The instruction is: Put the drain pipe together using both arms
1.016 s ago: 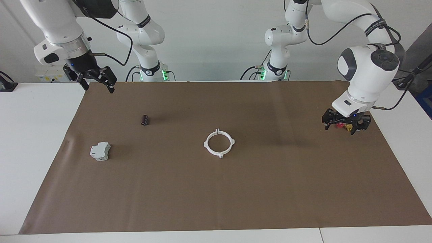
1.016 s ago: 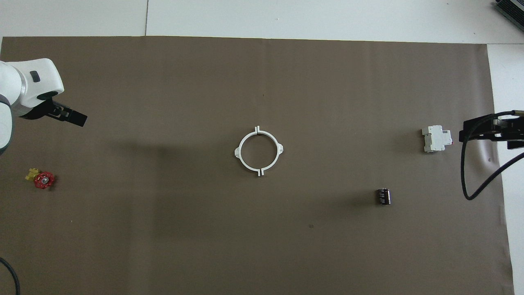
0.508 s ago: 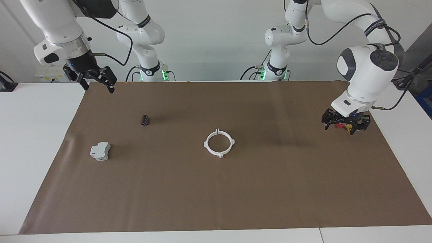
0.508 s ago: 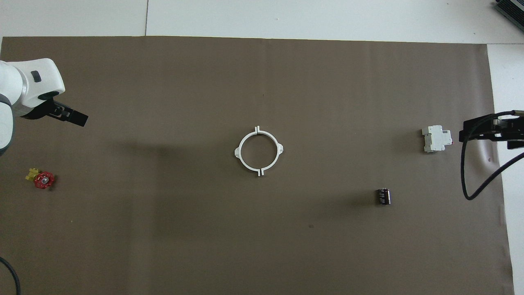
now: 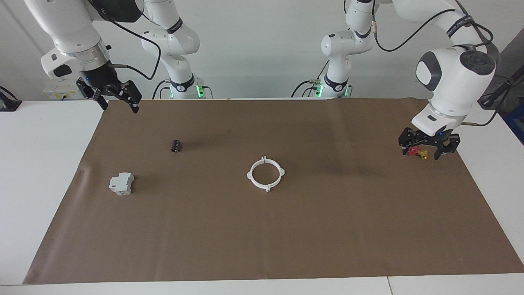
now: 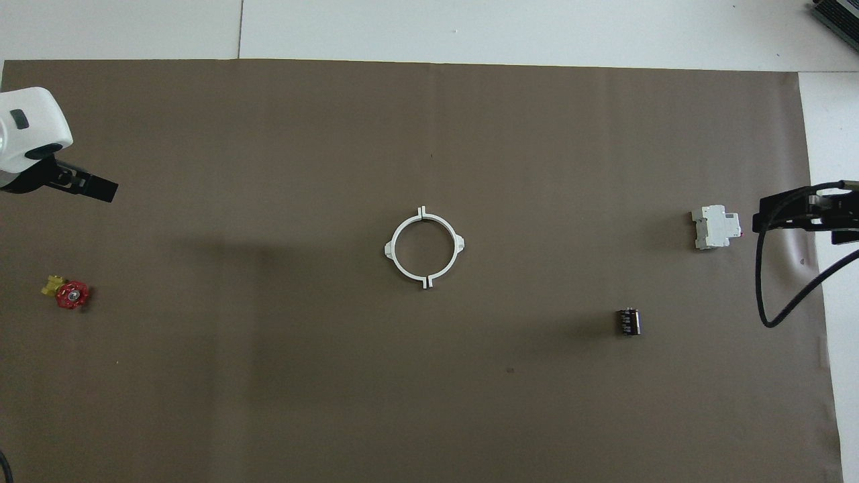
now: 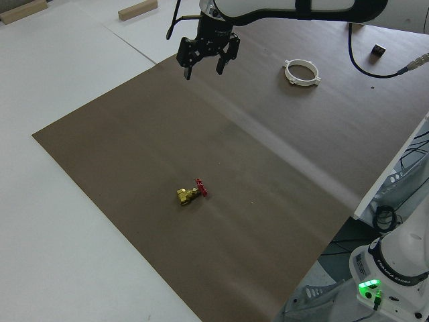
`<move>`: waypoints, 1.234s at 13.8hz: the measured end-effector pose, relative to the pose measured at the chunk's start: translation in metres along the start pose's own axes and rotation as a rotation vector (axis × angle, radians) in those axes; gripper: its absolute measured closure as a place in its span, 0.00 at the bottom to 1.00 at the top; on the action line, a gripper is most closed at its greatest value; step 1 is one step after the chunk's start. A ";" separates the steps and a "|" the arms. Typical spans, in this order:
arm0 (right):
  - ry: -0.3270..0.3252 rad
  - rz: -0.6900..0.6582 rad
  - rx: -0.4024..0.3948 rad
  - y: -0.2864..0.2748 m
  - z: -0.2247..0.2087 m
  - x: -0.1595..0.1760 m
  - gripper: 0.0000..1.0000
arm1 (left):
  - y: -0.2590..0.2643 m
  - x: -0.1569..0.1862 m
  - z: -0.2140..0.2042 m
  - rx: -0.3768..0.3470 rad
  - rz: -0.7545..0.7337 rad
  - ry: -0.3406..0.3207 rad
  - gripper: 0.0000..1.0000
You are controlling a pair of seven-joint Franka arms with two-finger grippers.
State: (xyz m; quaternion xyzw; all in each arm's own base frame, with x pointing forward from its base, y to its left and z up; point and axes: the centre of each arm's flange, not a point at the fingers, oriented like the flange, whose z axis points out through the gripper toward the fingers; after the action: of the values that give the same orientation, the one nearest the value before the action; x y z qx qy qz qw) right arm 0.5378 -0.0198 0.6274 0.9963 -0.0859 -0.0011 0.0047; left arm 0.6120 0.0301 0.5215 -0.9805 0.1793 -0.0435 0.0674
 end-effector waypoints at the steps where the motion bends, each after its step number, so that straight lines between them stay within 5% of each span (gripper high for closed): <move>1: 0.000 0.000 0.000 0.000 0.000 0.000 0.00 | -0.006 -0.004 -0.012 0.003 -0.027 0.001 0.00; 8: 0.000 0.000 0.000 0.000 0.000 0.000 0.00 | -0.013 -0.019 -0.104 -0.067 -0.243 0.012 0.00; 17: 0.000 0.000 0.000 0.000 0.000 0.000 0.00 | 0.019 -0.013 -0.118 -0.070 -0.356 0.007 0.00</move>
State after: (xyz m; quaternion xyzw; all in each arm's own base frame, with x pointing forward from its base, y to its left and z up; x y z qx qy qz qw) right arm 0.5378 -0.0198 0.6274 0.9963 -0.0859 -0.0011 0.0047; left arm 0.5805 0.0035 0.6348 -0.9983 0.0045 -0.0522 0.0239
